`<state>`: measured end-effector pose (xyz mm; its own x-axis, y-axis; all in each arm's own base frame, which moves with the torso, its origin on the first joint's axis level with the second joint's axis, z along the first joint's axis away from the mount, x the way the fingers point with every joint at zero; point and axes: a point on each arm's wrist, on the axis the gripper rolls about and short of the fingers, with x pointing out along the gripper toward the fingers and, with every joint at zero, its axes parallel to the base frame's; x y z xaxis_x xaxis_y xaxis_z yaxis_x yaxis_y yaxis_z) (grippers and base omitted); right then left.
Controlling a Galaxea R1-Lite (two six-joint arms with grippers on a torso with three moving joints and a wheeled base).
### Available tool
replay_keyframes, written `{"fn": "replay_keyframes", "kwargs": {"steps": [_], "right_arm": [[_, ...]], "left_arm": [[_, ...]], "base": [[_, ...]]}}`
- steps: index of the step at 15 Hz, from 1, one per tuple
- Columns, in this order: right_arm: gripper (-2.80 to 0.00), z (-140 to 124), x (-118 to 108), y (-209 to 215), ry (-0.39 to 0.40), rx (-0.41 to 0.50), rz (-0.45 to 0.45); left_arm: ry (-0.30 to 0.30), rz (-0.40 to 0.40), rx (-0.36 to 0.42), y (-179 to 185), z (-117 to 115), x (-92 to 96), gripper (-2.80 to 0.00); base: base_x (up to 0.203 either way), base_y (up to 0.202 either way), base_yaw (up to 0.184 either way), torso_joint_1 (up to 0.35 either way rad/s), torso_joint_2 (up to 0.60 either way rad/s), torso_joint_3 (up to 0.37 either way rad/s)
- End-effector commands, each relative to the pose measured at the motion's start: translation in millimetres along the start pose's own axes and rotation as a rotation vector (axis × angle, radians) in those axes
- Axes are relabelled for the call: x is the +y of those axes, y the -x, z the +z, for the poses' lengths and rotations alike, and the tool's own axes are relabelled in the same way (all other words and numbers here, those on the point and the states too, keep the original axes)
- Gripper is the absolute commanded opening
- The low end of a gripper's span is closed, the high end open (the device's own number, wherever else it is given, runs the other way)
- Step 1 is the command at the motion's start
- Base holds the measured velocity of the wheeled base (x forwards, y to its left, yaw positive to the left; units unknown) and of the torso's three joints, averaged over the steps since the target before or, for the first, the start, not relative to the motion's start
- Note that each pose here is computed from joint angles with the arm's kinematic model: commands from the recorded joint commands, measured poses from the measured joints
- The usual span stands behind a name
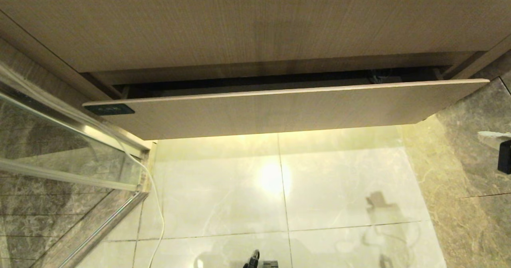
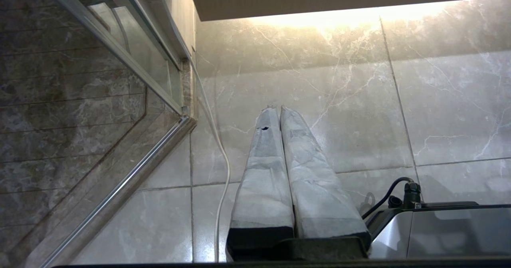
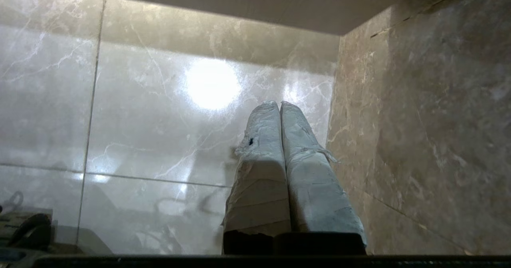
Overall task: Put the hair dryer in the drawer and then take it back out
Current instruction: Close the drawer
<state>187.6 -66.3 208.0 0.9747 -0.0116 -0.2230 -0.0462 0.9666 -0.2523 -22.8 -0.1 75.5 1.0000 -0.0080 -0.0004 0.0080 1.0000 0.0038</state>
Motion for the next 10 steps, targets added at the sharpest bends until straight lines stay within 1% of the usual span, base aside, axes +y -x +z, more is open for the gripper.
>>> {"fn": "replay_keyframes", "kwargs": {"steps": [1,3,5,7,8,10], "right_arm": [[-2.8,4.0,10.3,24.6,0.018,-0.015,0.008],[-2.8,4.8,19.0,35.7,0.012,0.019,0.047],[-2.8,16.4,23.6,57.7,0.028,-0.014,0.037],[-2.8,30.5,31.6,80.9,0.047,-0.043,0.064],[-2.8,37.7,35.0,91.3,0.068,-0.073,0.074],[-2.8,43.5,38.7,107.5,0.152,-0.117,0.062]], "left_arm": [[0.0,0.0,0.0,0.0,-0.1,0.0,-2.8],[-0.001,-0.001,0.0,0.0,0.0,0.0,-2.8],[-0.001,0.002,0.001,-0.1,-0.4,0.0,-2.8],[0.0,-0.001,0.0,0.0,0.0,0.0,-2.8],[-0.001,-0.001,0.0,0.0,0.0,0.0,-2.8],[0.001,-0.001,0.0,0.0,0.0,0.0,-2.8]], "base": [[0.0,0.0,0.0,0.0,0.0,0.0],[0.0,0.0,0.0,0.0,0.0,0.0],[0.0,0.0,0.0,0.0,0.0,0.0],[0.0,0.0,0.0,0.0,0.0,0.0],[0.0,0.0,0.0,0.0,0.0,0.0],[0.0,0.0,0.0,0.0,0.0,0.0]]}}
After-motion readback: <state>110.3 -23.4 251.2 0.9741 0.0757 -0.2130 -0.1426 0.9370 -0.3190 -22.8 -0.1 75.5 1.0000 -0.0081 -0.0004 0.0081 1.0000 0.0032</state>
